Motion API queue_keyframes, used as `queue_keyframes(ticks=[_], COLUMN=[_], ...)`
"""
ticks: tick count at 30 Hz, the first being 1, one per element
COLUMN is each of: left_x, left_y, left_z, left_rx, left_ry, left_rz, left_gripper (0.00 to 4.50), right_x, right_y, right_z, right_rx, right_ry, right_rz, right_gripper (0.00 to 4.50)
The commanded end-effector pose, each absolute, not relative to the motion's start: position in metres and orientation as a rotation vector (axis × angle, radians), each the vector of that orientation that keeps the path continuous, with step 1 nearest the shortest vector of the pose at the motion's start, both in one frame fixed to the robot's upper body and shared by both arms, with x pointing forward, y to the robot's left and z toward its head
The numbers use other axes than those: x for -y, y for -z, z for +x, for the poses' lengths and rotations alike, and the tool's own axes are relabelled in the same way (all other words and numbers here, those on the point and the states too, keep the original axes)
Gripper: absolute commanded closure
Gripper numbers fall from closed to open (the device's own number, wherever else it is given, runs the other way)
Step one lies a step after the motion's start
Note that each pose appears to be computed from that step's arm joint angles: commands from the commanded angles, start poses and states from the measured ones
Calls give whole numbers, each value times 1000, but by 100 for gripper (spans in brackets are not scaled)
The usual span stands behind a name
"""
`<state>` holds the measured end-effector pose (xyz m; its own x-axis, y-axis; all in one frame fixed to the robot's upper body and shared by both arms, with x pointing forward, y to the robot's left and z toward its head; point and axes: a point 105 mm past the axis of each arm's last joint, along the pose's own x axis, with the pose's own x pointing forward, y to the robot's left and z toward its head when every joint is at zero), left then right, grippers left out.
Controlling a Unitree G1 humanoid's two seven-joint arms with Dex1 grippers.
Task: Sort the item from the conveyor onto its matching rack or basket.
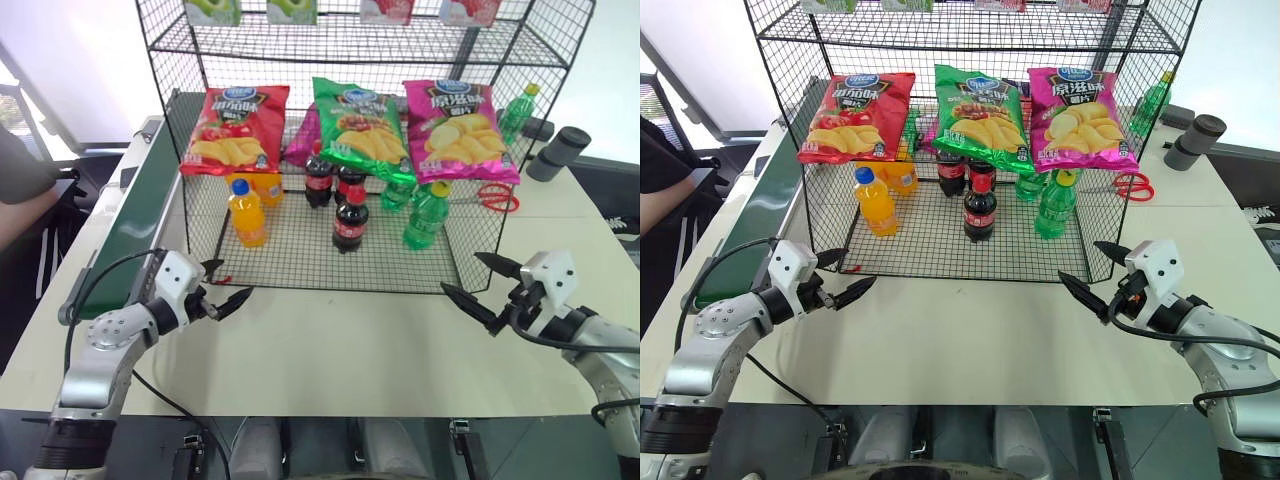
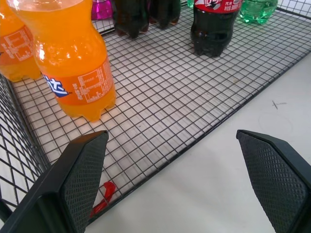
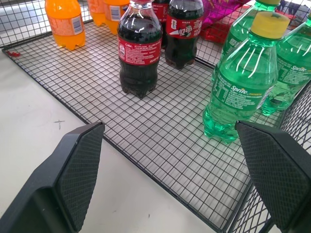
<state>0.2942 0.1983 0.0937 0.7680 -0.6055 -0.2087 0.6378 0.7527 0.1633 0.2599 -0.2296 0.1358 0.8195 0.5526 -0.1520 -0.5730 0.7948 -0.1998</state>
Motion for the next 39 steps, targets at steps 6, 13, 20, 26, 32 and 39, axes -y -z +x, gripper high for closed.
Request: queue_keyframes(ticks=[6,13,20,26,32,39], left_x=[-207,-207,-207,-205,-204,-204], left_y=[-105,-104,-103,-103,-103,-103], left_z=[297,296,297,298,299,300], left_rx=[-105,-110,-110,-106,-103,-100], left_ry=[648,648,642,643,645,646], left_rz=[263,261,256,254,255,260], left_gripper=[0,0,0,0,0,0], right_x=[225,222,220,219,219,219], right_y=[-141,-142,-143,-143,-142,-140], right_z=[259,260,262,264,264,264], right_rx=[-55,-53,-49,-45,-45,-47], right_ry=[-614,-615,-616,-616,-618,-619], right_rz=[-247,-251,-251,-254,-253,-251], right_gripper=[3,3,3,3,3,3])
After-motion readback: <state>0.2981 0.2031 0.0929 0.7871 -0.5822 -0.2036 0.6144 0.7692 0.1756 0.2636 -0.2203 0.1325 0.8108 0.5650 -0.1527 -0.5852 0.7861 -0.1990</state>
